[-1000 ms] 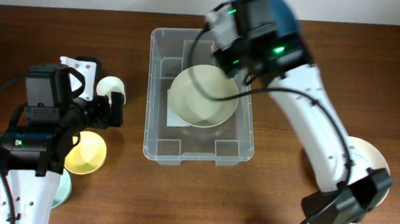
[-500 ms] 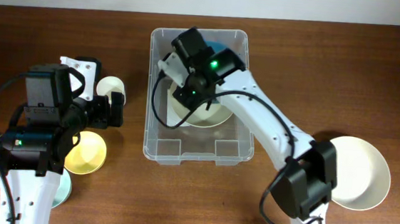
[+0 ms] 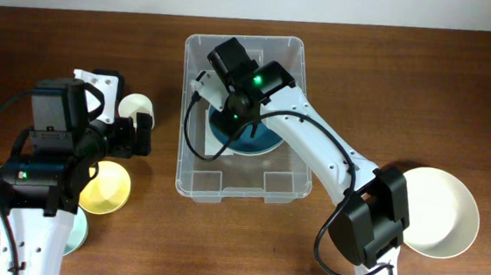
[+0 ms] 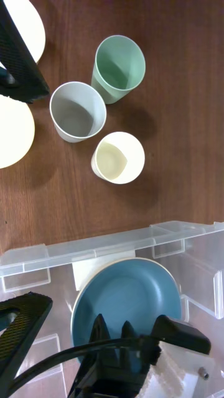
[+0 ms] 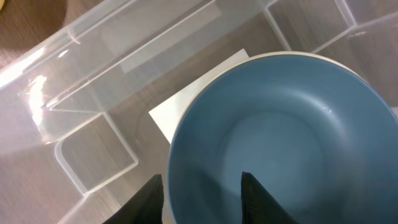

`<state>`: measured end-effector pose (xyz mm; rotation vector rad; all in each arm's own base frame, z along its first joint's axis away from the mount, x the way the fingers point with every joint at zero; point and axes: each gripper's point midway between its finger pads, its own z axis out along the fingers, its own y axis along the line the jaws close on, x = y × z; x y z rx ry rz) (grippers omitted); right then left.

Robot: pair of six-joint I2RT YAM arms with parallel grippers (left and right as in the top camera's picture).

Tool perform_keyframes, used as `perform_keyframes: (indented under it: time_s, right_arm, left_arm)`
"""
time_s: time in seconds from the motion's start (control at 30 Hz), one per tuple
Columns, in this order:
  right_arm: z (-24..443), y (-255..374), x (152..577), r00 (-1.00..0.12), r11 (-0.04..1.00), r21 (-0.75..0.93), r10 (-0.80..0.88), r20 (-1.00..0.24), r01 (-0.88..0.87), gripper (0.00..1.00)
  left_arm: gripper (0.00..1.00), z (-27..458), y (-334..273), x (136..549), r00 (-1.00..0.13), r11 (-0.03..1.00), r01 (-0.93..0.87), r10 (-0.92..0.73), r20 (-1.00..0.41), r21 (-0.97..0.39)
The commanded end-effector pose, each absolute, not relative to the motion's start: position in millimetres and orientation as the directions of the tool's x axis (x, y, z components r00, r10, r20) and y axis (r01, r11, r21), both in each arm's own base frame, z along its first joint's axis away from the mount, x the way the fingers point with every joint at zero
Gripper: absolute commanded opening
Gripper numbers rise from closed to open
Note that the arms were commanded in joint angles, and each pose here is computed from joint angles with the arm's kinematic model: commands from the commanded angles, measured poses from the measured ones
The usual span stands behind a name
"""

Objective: Pack container
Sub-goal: 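Lower the dark blue bowl into the container and open gripper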

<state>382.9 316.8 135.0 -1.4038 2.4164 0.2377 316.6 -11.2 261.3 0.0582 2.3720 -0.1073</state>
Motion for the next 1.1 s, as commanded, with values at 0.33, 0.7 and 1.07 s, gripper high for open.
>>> perform_keyframes:
  time_s: [0.33, 0.7, 1.07]
  right_arm:
    - [119.8, 276.6, 306.6, -0.662, 0.646, 0.188, -0.748, -0.036, -0.740, 0.04]
    - [104.3, 255.8, 298.0, -0.750, 0.747, 0.197, -0.657, 0.071, -0.635, 0.04]
    - [54.7, 232.0, 329.1, -0.806, 0.796, 0.169, -0.592, 0.020, -0.581, 0.04]
  left_arm:
    - [1.00, 268.6, -10.0, 319.0, -0.707, 0.996, 0.065, 0.003, -0.707, -0.061]
    - [1.00, 268.7, -9.9, 319.1, -0.707, 0.996, 0.065, 0.003, -0.707, -0.060]
    - [1.00, 268.7, -10.0, 319.1, -0.707, 0.996, 0.065, 0.003, -0.707, -0.061]
